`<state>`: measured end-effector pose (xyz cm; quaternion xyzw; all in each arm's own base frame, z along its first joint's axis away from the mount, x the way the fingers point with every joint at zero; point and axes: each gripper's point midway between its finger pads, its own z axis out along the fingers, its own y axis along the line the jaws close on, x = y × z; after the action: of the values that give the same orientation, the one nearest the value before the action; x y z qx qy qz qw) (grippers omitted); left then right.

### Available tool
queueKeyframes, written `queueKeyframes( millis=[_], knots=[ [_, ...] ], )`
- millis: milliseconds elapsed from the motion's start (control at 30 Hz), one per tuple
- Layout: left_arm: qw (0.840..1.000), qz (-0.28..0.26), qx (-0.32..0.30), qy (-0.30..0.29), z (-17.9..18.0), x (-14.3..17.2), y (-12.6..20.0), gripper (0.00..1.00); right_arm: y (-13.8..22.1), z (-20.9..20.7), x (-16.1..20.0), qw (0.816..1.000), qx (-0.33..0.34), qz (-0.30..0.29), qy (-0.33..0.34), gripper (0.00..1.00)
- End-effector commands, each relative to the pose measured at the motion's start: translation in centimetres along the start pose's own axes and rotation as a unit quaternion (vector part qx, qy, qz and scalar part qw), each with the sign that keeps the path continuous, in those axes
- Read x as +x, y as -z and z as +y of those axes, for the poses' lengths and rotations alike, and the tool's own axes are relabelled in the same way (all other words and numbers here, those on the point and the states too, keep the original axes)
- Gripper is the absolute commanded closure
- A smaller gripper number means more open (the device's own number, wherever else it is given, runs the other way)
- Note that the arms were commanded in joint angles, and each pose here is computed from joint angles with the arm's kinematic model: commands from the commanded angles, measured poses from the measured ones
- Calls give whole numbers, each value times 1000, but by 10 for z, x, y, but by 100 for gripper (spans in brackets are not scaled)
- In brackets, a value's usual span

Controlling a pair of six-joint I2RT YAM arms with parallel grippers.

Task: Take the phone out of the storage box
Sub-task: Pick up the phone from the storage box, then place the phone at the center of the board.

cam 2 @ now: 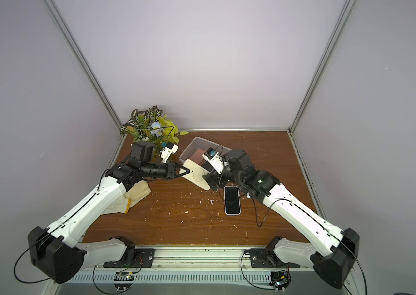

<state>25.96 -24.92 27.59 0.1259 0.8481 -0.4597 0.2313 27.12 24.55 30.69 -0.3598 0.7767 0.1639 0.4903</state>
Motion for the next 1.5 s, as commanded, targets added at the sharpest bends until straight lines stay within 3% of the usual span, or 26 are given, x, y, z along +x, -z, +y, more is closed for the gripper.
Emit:
queueKeyframes(
  millis=[0,67,267,433,567,667,933,1033,1133,1300,1467],
  knots=[
    [990,-5,-85,-110,-11,19,-2,100,34,-35,-18,994,72,-57,-61,1],
    [977,3,-136,-165,-16,41,-16,100,46,-53,-16,988,104,-67,-89,1],
    [910,-12,-280,-307,-13,88,-40,100,54,-67,-12,979,117,-76,-146,1],
    [818,-40,-384,-426,-21,101,-58,100,58,-65,-5,975,109,-85,-171,1],
    [743,-44,-430,-511,-31,114,-76,100,65,-65,-3,974,111,-89,-175,1],
    [701,-42,-454,-548,-27,129,-89,100,69,-66,-2,974,115,-90,-176,1],
    [645,-8,-432,-630,6,190,-118,100,72,-68,-5,974,117,-88,-175,1],
    [615,0,-421,-667,14,206,-128,100,67,-66,-5,974,111,-84,-179,1],
    [607,11,-397,-688,20,219,-142,100,64,-66,-5,973,106,-87,-185,1],
    [581,30,-379,-720,36,236,-160,100,59,-63,-2,973,97,-84,-192,1],
    [570,44,-366,-734,50,245,-170,100,59,-60,5,973,94,-78,-195,1]
  ],
)
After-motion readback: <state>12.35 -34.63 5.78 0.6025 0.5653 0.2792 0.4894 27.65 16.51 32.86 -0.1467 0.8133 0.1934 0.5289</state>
